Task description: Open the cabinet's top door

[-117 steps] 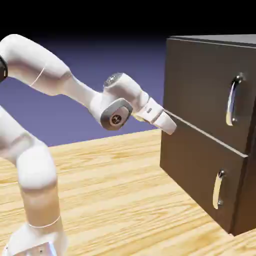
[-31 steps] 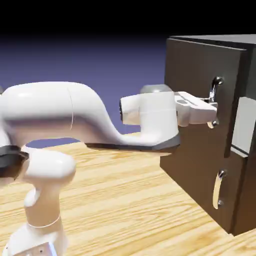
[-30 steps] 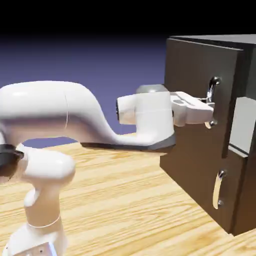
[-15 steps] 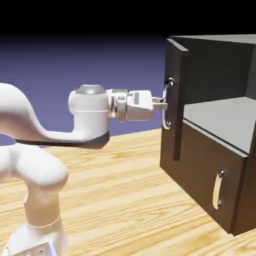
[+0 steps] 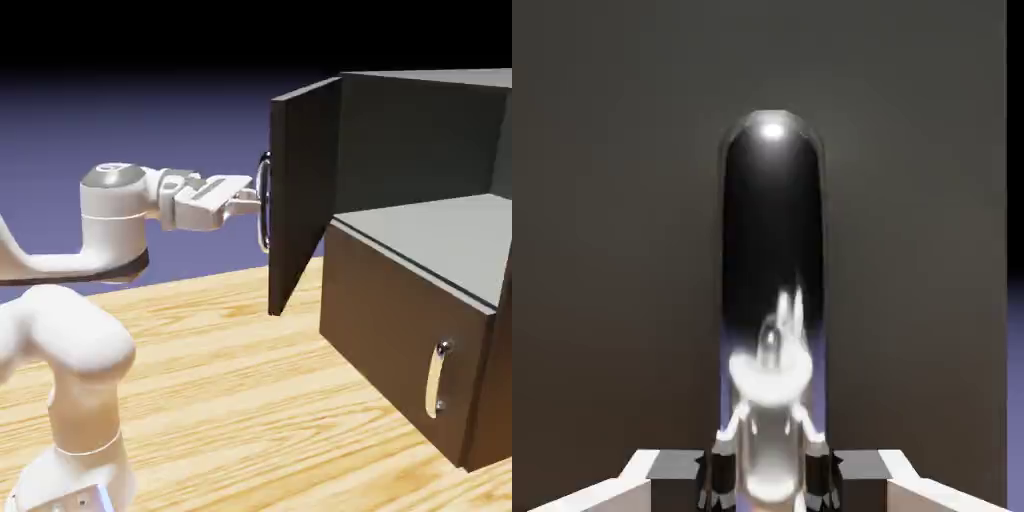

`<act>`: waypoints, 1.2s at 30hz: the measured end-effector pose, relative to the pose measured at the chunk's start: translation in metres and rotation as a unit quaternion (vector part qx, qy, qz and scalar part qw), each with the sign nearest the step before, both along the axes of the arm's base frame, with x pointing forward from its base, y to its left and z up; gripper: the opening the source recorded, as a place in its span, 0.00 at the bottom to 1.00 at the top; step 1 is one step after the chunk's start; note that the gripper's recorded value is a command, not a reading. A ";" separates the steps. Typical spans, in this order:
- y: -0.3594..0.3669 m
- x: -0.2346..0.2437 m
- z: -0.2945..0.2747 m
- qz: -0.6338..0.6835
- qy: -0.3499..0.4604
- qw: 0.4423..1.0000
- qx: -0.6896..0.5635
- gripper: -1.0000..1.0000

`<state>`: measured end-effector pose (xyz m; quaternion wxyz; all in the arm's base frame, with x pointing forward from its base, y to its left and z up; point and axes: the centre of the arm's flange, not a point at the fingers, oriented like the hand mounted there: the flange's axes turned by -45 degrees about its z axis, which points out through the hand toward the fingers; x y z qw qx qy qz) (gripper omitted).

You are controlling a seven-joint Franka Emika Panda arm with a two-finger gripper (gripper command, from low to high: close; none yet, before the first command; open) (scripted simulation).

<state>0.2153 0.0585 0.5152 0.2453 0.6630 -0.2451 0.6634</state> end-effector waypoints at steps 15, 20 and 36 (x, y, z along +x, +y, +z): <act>0.109 -0.051 0.000 -0.123 0.000 0.992 0.000 0.00; 0.160 -0.064 0.000 -0.175 0.000 0.985 0.000 0.00; 0.305 -0.073 0.000 -0.319 0.000 0.948 0.000 0.00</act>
